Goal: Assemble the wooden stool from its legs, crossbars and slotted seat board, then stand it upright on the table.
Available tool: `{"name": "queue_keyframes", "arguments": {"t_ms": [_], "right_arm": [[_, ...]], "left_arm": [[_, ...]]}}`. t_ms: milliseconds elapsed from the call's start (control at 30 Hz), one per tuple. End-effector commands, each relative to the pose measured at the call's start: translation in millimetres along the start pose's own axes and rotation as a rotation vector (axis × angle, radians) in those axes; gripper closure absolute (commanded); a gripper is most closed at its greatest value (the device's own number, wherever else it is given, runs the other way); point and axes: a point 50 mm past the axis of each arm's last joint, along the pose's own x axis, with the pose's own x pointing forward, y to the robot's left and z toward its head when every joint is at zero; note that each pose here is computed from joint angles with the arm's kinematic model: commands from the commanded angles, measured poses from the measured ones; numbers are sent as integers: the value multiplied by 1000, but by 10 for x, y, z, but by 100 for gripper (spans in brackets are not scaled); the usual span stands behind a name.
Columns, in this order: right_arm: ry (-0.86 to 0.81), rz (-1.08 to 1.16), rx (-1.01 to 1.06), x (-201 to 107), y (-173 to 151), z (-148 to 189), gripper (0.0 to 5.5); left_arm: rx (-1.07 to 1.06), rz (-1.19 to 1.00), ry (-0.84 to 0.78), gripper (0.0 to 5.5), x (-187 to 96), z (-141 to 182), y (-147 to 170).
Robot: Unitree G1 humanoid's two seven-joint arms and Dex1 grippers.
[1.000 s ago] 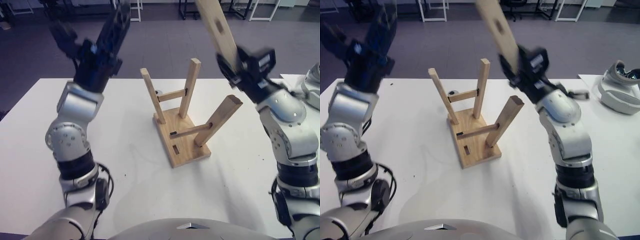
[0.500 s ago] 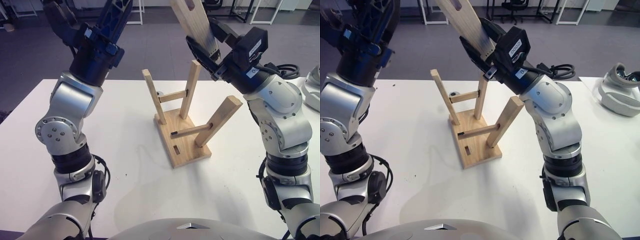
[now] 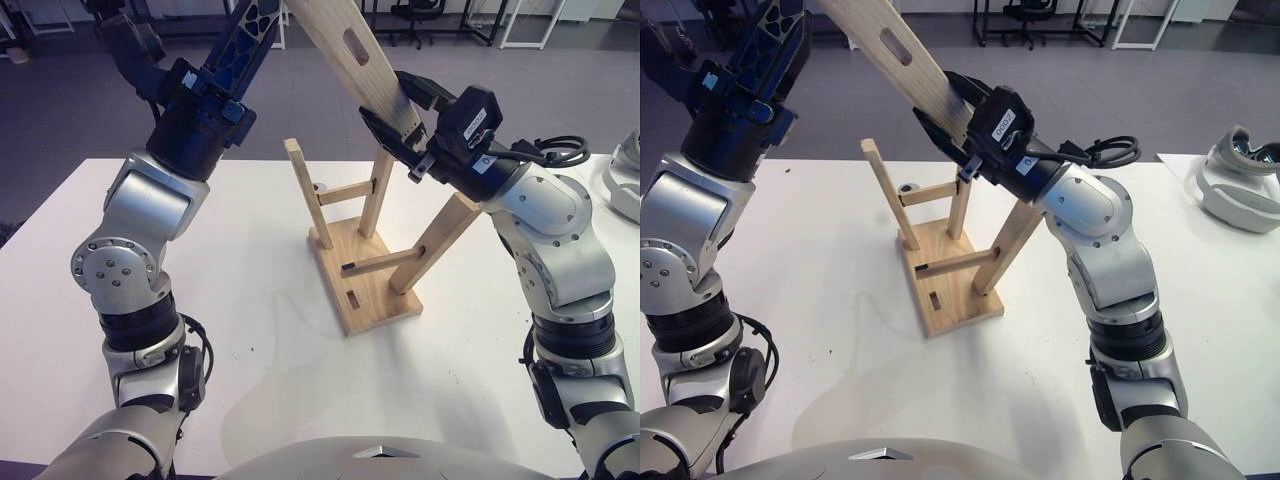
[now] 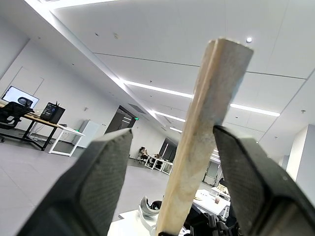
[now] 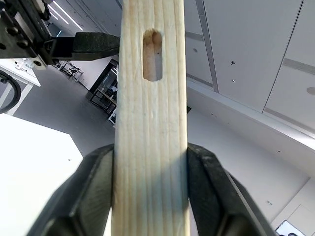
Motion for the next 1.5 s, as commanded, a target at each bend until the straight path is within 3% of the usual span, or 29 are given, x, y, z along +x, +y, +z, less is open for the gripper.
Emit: {"name": "queue_keyframes", "arguments": {"t_ms": [33,200,333,567,733,833,900,967,1033,1100,1167,1233,1367,1500], "right_arm": [[25,26,10,11,24,-24,344],[9,60,-6,-3,81,-5,344],[-40,86,-16,-17,119,53,344],[-65,71,17,0,127,71,344],[-67,16,61,-5,51,104,242],[-88,-173,154,-104,-310,163,211],[58,-474,222,-368,-825,-58,211],[363,-605,244,-740,-954,-549,211],[669,-478,299,-1040,-578,-1115,211],[827,-305,345,-1209,-94,-1508,211],[890,-130,308,-1272,333,-1775,211],[905,-23,240,-1288,565,-1913,211],[780,184,221,-1218,913,-1797,211],[690,275,238,-1193,1050,-1610,211]], "left_arm": [[14,-27,26,248,9,-21,-50],[27,-18,18,248,18,3,-27],[33,6,-8,347,32,37,22],[63,36,-3,446,-44,-7,59],[163,175,-61,447,-281,208,259],[249,266,-54,447,-602,405,332],[237,279,57,447,-912,351,278],[209,298,154,447,-1085,229,215],[194,376,236,447,-1208,48,229],[167,461,286,447,-1299,-178,279],[124,557,276,447,-1315,-405,333],[103,625,280,447,-1317,-579,348],[89,757,255,447,-1416,-761,322],[135,887,217,447,-1548,-779,324]]}}
